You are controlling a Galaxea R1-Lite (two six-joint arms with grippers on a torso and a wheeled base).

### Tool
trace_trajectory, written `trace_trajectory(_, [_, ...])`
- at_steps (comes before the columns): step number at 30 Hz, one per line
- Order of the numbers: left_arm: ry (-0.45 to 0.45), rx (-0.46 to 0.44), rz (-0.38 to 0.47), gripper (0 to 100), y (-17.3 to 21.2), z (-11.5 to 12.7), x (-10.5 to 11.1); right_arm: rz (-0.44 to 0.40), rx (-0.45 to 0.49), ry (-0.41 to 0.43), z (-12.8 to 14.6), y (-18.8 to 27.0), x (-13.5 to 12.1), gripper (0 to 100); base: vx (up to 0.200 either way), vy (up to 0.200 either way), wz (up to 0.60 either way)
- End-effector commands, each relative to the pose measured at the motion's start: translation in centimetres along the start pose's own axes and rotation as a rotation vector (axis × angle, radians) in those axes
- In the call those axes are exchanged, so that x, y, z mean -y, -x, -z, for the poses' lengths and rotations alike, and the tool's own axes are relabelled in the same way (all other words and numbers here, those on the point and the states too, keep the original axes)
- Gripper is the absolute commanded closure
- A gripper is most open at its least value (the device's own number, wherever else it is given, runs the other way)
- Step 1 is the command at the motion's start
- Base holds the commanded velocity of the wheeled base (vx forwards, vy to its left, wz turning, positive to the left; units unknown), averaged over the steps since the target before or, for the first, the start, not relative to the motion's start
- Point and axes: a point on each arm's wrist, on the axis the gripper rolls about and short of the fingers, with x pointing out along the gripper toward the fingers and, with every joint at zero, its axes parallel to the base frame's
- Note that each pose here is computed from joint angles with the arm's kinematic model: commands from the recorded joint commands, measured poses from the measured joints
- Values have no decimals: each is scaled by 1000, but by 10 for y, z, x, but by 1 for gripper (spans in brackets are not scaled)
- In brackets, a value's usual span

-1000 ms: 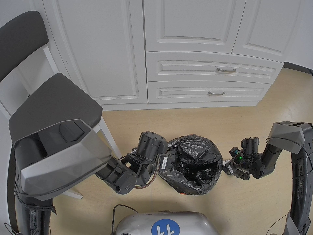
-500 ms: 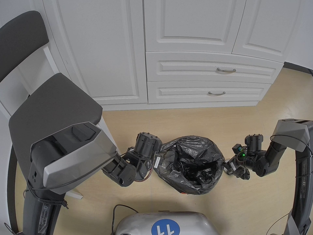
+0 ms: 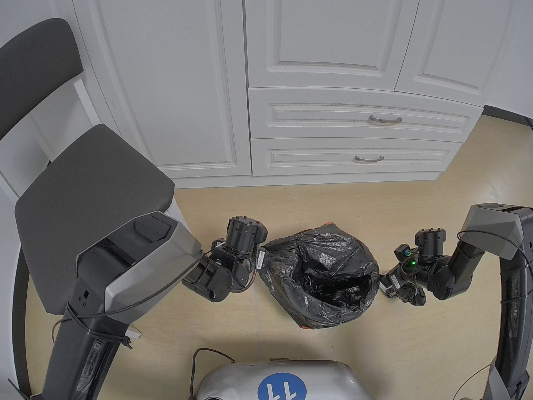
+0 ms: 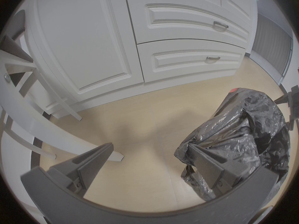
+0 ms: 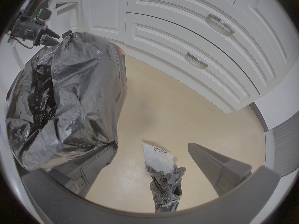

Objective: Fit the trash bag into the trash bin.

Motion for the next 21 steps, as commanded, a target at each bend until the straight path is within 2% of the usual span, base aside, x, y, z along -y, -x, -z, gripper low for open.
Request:
trace_trajectory(1, [7, 7, -3, 0, -15, 7, 6, 8, -3, -7, 3, -10, 0, 0, 0, 0, 0])
trace_trajectory(9, [-6, -22, -7, 0, -22, 20, 8, 34, -66, -2, 16, -23, -5, 0, 0, 0, 0])
trace_trajectory(21, [-31, -63, -5, 0, -20, 33, 10, 12, -110, 7, 22, -23, -10, 0, 0, 0, 0])
